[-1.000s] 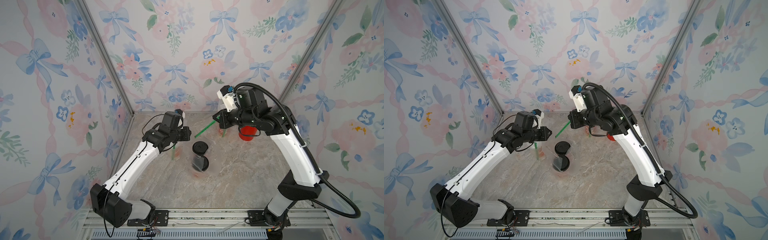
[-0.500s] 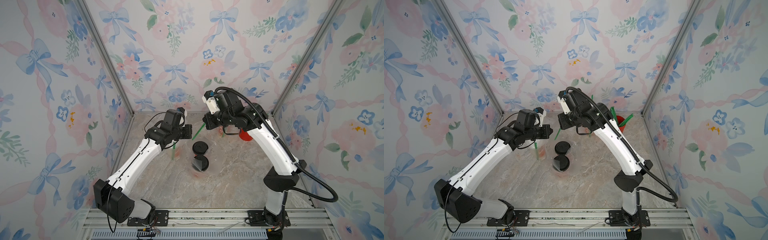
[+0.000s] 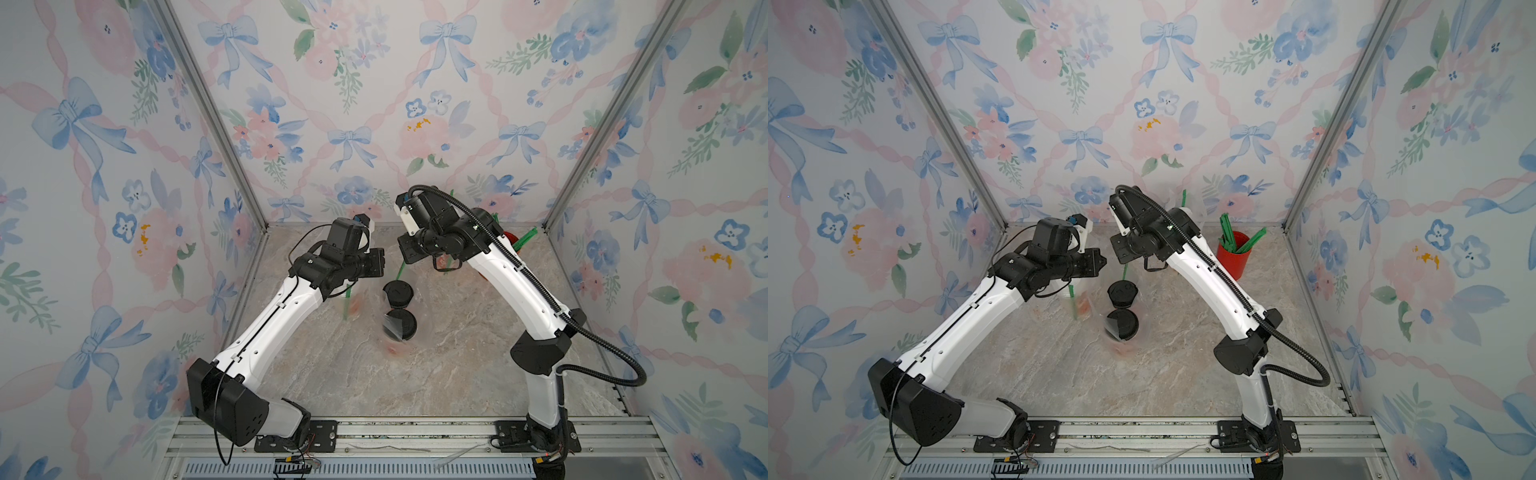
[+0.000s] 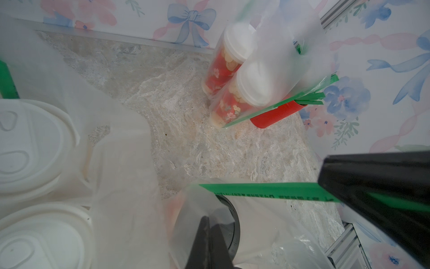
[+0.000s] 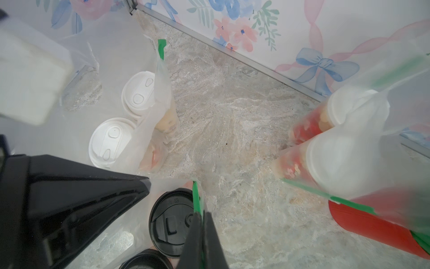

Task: Pack milk tea into plastic carrier bags
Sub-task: Place the straw in the plastic carrier bag.

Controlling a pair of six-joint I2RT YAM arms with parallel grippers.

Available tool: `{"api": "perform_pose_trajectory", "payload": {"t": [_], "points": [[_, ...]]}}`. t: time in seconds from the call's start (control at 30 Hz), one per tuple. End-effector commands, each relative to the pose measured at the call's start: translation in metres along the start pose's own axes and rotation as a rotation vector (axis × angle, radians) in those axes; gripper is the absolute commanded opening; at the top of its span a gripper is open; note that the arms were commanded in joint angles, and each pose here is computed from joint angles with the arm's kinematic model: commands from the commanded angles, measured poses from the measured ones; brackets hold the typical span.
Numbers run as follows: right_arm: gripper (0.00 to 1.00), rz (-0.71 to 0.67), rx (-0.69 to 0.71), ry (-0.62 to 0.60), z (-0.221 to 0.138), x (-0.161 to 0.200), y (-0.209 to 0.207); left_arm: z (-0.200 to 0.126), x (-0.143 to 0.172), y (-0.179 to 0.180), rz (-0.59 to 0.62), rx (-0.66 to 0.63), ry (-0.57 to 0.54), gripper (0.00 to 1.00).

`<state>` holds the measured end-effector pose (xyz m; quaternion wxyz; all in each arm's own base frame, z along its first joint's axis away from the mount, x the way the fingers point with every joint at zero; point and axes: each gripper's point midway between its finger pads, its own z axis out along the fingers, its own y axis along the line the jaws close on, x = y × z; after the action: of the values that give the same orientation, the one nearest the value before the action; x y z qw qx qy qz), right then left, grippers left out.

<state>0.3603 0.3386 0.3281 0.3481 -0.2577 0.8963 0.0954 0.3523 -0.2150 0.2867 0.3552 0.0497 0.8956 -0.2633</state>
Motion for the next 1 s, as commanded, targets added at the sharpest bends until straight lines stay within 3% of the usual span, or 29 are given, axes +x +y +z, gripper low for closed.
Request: {"api": "perform_pose_trajectory", "payload": {"t": [0.0, 0.37, 0.63, 0.83, 0.97], "points": [[0.01, -0.038, -0.018, 0.059, 0.023, 0.014, 0.015, -0.004, -0.003, 0.006, -0.016, -0.019, -0.028, 0.01], [0.02, -0.060, -0.011, 0.173, 0.080, 0.045, 0.028, -0.027, -0.001, 0.017, -0.036, -0.062, -0.087, 0.20], [0.07, -0.061, -0.006, 0.208, 0.097, 0.059, 0.029, -0.047, 0.002, 0.022, -0.058, -0.060, -0.126, 0.26], [0.21, -0.055, -0.006, 0.197, 0.087, 0.054, 0.028, -0.050, 0.007, 0.018, -0.063, -0.031, -0.110, 0.30], [0.33, -0.040, -0.023, 0.136, 0.059, 0.033, 0.027, -0.052, 0.015, 0.013, -0.086, 0.005, -0.086, 0.36]]}}
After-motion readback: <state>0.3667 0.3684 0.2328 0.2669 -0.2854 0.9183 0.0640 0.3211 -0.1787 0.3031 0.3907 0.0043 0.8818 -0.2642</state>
